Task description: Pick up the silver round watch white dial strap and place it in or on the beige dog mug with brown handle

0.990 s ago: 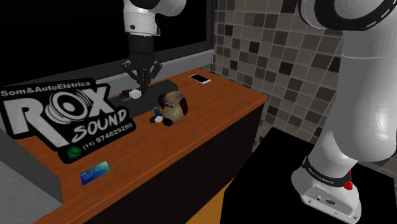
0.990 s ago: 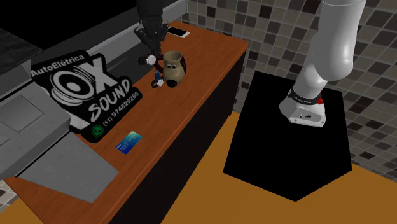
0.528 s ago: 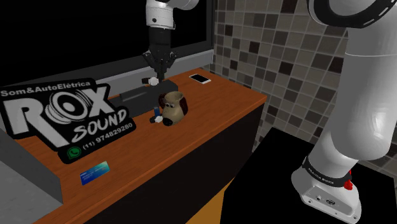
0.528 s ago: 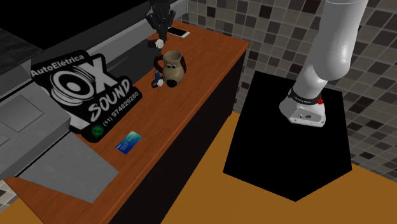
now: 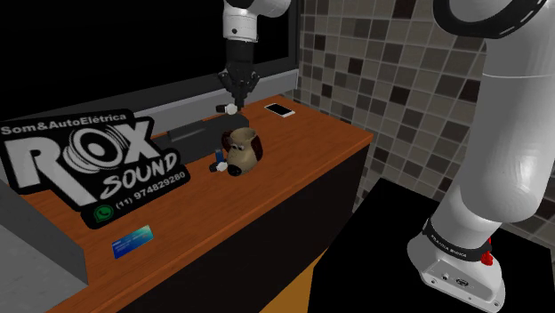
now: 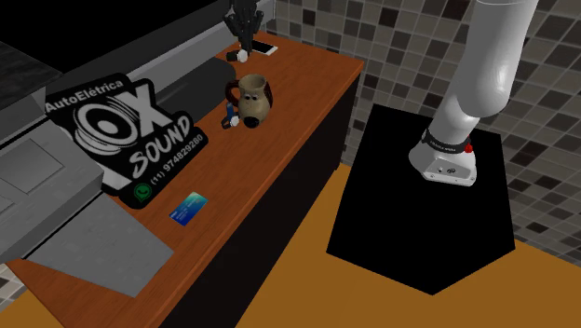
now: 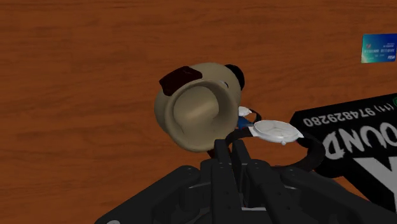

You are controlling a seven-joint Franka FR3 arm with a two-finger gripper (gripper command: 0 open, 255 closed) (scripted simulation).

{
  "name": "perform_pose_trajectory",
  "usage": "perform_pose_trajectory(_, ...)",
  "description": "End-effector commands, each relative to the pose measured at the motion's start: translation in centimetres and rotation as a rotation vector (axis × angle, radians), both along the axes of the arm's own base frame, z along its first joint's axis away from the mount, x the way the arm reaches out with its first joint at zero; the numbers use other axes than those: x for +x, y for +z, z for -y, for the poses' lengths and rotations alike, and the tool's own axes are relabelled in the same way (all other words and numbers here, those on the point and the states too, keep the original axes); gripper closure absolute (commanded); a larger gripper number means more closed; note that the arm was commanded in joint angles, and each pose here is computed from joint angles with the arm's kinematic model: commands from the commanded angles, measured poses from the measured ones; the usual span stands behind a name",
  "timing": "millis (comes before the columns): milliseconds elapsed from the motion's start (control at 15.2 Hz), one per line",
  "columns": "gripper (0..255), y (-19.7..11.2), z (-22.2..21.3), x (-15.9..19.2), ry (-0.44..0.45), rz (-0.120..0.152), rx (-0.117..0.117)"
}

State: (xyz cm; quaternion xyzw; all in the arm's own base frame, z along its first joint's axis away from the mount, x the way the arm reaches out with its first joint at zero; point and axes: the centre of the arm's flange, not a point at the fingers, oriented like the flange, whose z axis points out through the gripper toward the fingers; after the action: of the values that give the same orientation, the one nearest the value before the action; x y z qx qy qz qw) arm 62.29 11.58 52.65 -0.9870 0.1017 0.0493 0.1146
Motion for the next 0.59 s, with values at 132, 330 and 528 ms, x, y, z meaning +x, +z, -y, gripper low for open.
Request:
perform_pose_trajectory(132,255,-2.1,0.2,0.0,0.0,0.0,0.0)
perform_pose_trajectory(330,255,-3.6,0.2,0.0,0.0,0.0,0.0)
perform_pose_trajectory(528,255,-5.2,0.2,0.0,0.0,0.0,0.0)
